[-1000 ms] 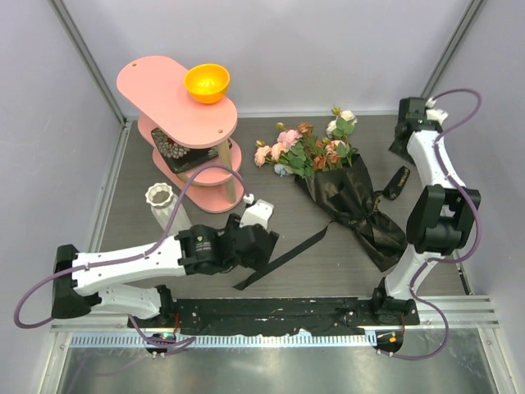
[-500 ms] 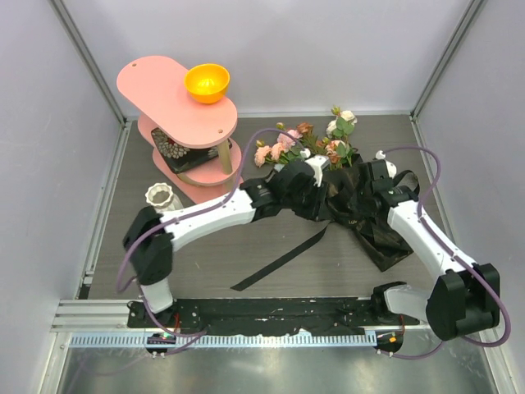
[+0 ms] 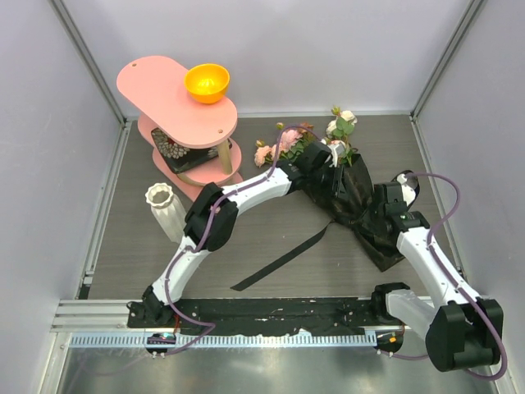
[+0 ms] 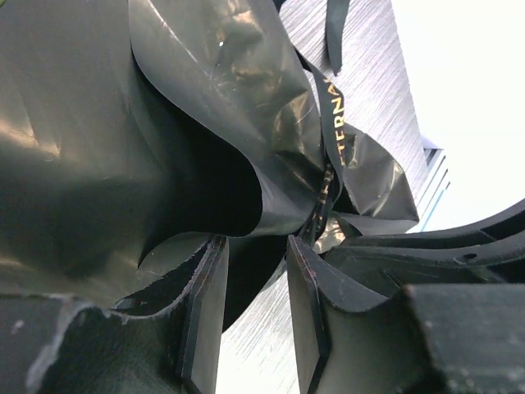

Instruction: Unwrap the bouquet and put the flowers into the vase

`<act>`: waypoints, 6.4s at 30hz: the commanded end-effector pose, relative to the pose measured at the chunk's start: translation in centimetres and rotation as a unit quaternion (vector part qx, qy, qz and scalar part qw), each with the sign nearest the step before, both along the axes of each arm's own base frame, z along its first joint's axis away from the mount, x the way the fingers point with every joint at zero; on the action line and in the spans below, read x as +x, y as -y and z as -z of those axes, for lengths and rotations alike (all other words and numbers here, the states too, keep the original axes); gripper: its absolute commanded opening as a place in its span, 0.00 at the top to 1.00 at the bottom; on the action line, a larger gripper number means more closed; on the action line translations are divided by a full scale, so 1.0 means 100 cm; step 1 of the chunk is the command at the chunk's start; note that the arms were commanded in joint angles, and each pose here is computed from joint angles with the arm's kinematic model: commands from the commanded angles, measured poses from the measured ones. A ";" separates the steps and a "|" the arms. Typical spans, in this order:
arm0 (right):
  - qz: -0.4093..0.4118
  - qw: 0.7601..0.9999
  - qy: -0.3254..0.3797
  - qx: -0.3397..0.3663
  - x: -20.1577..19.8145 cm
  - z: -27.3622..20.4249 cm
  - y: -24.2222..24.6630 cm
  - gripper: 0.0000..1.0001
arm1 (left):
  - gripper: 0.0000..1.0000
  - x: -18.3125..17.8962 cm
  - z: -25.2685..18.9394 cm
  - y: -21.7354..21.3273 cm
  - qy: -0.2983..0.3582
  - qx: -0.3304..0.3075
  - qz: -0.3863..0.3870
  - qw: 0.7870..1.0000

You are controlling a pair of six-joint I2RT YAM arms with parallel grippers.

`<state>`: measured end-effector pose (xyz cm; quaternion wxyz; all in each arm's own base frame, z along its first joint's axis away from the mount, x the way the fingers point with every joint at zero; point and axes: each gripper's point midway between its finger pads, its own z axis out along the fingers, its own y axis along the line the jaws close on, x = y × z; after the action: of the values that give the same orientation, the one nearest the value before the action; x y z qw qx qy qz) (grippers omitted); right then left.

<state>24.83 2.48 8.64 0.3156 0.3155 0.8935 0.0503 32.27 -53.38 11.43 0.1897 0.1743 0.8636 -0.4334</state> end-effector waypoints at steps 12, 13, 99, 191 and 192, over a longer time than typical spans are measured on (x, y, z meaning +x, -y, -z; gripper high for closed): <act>-0.037 0.998 0.025 0.034 0.016 0.011 -0.013 0.80 | 0.69 0.014 0.012 -0.006 0.020 0.056 -0.030 0.998; -0.036 0.998 0.028 0.033 0.018 0.012 -0.013 0.80 | 0.69 0.014 0.013 -0.006 0.019 0.057 -0.030 0.998; 0.059 0.988 0.108 0.097 0.049 -0.019 0.020 0.66 | 0.64 0.001 0.040 0.020 0.013 0.062 0.036 0.997; 0.068 0.986 0.130 0.079 0.031 -0.034 0.028 0.65 | 0.64 -0.002 0.072 0.016 -0.009 0.079 0.041 0.996; 0.072 0.985 0.131 0.084 0.031 -0.033 0.027 0.65 | 0.64 -0.002 0.072 0.016 -0.009 0.079 0.041 0.996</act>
<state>27.83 0.14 11.63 0.3927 0.3601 0.8349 0.1380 31.71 -55.23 5.42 0.1504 0.2148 0.8878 -0.3781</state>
